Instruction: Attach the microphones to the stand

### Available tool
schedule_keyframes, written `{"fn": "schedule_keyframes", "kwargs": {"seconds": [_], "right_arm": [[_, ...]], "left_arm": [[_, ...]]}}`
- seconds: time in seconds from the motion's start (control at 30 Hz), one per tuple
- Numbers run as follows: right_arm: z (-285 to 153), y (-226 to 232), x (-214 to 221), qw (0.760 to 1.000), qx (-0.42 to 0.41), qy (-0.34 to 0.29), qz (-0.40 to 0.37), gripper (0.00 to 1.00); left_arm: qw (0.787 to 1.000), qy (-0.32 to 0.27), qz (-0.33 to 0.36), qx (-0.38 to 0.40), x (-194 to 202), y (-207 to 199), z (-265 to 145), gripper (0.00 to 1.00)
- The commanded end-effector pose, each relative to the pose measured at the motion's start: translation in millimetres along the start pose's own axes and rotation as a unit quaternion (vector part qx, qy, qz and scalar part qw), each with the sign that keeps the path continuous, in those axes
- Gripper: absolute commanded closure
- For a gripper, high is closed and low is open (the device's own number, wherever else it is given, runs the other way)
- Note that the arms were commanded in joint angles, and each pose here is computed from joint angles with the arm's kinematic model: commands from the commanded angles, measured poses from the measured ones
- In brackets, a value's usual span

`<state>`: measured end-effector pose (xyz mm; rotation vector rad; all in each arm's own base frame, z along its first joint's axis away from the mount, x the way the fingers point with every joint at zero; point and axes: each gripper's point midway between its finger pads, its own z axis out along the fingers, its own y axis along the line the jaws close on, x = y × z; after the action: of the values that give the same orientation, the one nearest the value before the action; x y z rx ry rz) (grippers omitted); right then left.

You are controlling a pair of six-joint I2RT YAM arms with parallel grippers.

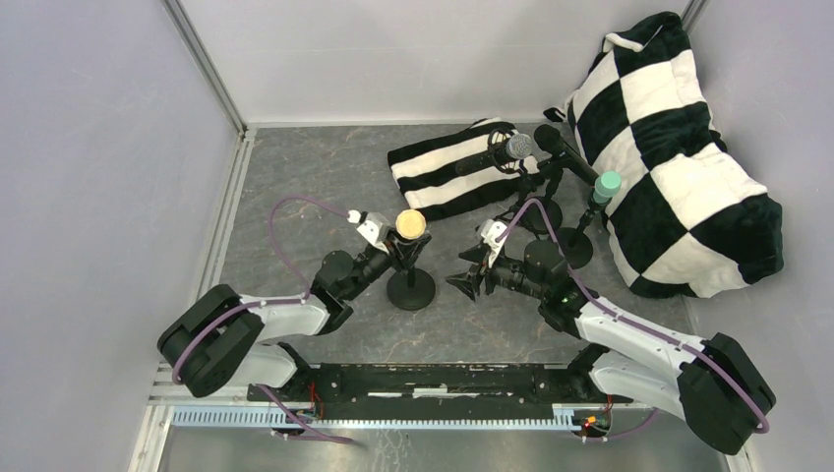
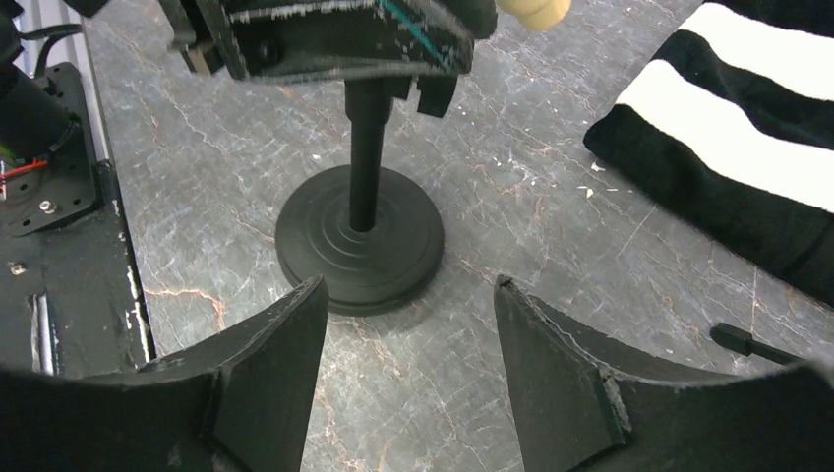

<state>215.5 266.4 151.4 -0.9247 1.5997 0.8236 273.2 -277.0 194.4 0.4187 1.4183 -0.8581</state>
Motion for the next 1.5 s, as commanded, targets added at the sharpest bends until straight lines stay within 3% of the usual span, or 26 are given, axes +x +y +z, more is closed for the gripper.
{"fn": "schedule_keyframes", "kwargs": {"seconds": [0.0,0.2,0.3,0.33,0.57,0.77,0.9,0.97,1.1,1.2,1.47], "right_arm": [[6,-1,-28,0.999,0.002,-0.049,0.004,0.31],[7,-2,-15,0.999,0.003,-0.033,0.002,0.30],[6,-3,-5,1.000,0.004,-0.023,0.004,0.30],[6,-2,-3,1.000,0.003,-0.021,0.005,0.30],[7,-3,6,1.000,0.004,-0.010,0.006,0.30],[10,-1,12,1.000,-0.005,-0.004,0.011,0.30],[14,3,14,1.000,-0.018,-0.007,0.020,0.31],[16,4,16,0.999,-0.019,-0.006,0.027,0.31],[26,8,15,0.999,-0.015,-0.007,0.029,0.31],[34,17,11,0.999,-0.018,-0.015,0.021,0.31],[58,26,-9,0.997,0.004,-0.066,0.029,0.31]], "left_arm": [[0.982,-0.153,0.107,0.029,-79,-19,15,0.85],[0.971,-0.176,0.164,0.012,-64,-10,1,0.69],[0.970,-0.163,0.177,0.016,-49,-12,-4,0.57],[0.971,-0.158,0.179,0.019,-45,-14,-6,0.49],[0.977,-0.134,0.165,0.012,-27,-14,-30,0.27],[0.983,-0.125,0.128,-0.032,-21,0,-52,0.01],[0.987,-0.109,0.094,-0.069,-14,13,-67,0.00],[0.986,-0.114,0.044,-0.112,-18,25,-74,0.00],[0.978,-0.052,-0.026,-0.198,4,50,-89,0.00],[0.966,-0.019,-0.048,-0.253,8,63,-103,0.00],[0.946,-0.029,-0.075,-0.314,-6,77,-137,0.00]]}}
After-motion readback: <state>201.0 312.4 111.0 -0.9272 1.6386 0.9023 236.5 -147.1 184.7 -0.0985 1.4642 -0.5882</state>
